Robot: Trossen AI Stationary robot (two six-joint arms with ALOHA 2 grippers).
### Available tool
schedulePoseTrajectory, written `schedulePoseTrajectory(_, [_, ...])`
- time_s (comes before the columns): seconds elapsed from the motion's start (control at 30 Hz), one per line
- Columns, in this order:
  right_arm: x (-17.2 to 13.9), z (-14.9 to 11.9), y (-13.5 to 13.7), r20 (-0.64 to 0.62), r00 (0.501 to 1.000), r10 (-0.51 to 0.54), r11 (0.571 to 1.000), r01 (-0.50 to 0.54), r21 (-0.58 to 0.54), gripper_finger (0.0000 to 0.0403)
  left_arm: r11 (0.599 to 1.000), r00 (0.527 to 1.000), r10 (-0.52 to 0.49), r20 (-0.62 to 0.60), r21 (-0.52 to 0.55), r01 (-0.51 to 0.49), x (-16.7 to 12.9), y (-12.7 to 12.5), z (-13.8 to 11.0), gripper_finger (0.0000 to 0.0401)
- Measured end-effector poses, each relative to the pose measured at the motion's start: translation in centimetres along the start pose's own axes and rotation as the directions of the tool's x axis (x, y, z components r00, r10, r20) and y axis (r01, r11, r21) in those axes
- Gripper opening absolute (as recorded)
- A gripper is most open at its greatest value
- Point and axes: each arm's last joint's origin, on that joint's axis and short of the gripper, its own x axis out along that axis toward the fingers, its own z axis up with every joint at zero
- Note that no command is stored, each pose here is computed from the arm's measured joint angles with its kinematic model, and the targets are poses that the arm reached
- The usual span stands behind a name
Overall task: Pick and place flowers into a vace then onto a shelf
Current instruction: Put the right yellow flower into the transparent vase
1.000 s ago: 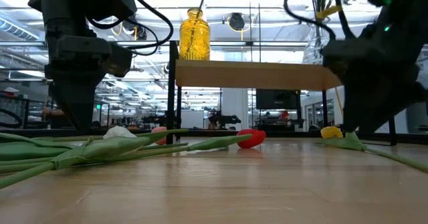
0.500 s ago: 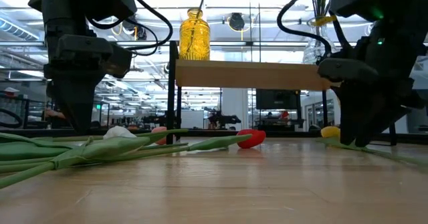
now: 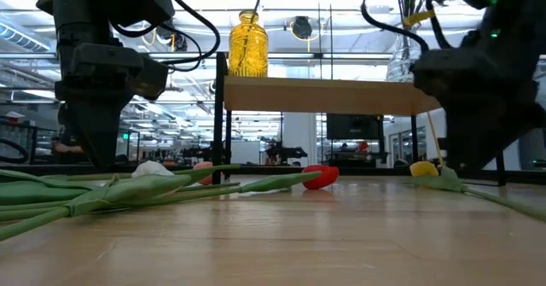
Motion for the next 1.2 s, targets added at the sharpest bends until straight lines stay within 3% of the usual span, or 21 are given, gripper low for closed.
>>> schedulePoseTrajectory(0.17, [0.0,0.1,-1.2,0.007,0.993,-0.122,0.990,0.121,0.069,0.0171,1.000,1.000,0.000,0.000,-0.002,0.000,0.0,0.0,0.0,0.0156])
schedulePoseTrajectory(0.33, [0.2,1.2,-1.1,0.124,0.986,-0.115,0.986,0.098,0.133,0.0171,1.000,1.000,0.001,0.001,0.002,-0.001,0.0,0.0,0.0,0.0156])
schedulePoseTrajectory(0.7, [1.6,2.0,-2.5,0.027,0.991,-0.131,0.969,0.122,0.215,0.0162,1.000,1.000,0.002,0.003,-0.017,-0.002,0.0,0.0,0.0,0.0156])
schedulePoseTrajectory(0.87, [2.7,1.6,-3.4,0.065,0.994,-0.085,0.968,0.067,0.242,0.0148,1.000,1.000,0.003,0.003,-0.015,-0.002,0.0,0.0,0.0,0.0156])
schedulePoseTrajectory(1.03, [2.9,1.6,-3.7,0.078,0.992,-0.100,0.975,0.082,0.207,0.0108,1.000,1.000,0.004,0.003,-0.012,-0.004,0.0,0.0,0.0,0.0156])
schedulePoseTrajectory(1.2, [2.4,1.4,-3.1,0.094,0.995,-0.024,0.997,0.016,0.080,0.0026,1.000,1.000,0.004,0.004,-0.014,-0.004,0.0,0.0,0.0,0.0156])
